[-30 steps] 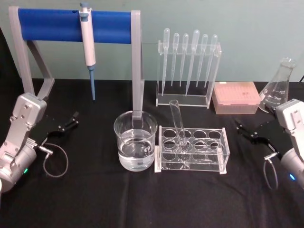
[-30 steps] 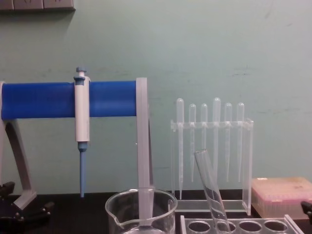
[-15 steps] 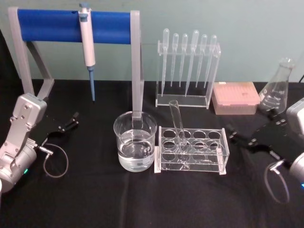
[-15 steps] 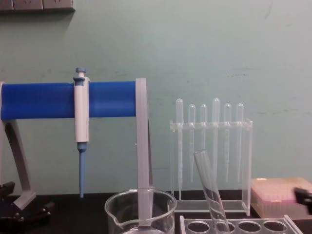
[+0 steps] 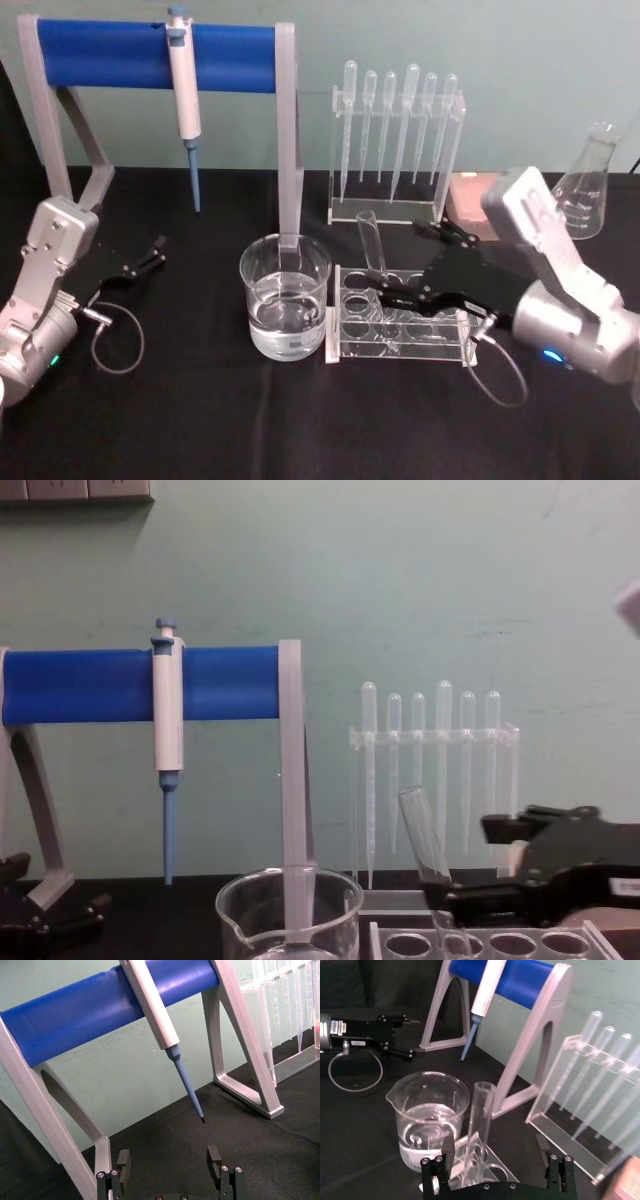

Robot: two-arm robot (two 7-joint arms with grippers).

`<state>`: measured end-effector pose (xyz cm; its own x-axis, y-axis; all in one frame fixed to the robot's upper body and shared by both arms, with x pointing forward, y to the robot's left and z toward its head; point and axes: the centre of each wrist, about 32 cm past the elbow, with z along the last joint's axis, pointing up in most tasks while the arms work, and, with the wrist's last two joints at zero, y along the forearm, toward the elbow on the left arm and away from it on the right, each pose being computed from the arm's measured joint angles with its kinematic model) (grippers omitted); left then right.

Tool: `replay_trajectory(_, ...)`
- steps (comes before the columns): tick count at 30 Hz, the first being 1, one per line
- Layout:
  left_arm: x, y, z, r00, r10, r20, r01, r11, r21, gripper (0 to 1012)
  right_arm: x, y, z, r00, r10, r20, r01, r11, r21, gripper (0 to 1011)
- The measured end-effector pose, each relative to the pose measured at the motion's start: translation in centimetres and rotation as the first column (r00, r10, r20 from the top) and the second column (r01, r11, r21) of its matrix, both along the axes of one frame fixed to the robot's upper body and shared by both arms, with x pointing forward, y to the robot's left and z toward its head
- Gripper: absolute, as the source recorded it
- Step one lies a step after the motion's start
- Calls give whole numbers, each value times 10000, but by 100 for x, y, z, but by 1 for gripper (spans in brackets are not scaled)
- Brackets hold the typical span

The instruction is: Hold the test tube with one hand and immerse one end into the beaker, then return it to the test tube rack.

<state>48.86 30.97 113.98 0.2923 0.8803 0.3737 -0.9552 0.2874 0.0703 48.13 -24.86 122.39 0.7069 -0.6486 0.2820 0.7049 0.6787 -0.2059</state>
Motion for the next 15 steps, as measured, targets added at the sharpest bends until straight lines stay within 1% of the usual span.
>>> replay_trajectory(3,0,0,0,10000,0,0,0,10000,0,1000,134,87,11,9993,163,-327,-160,9998,74,1002)
replay_trajectory(5,0,0,0,10000,0,0,0,10000,0,1000,177,113,19,9988,233,-437,-227,9997,134,1002)
replay_trajectory(6,0,0,0,10000,0,1,0,10000,0,1000,220,133,25,9979,302,-571,-291,9994,202,1002)
replay_trajectory(10,0,0,0,10000,0,0,0,10000,0,1000,284,179,40,9959,464,-776,-439,9985,337,1002)
replay_trajectory(14,0,0,0,10000,1,1,-1,10000,0,1000,304,205,39,9946,550,-878,-520,9980,363,1002)
replay_trajectory(15,0,0,0,10000,1,1,-1,10000,0,1000,305,208,39,9945,556,-889,-526,9980,360,979)
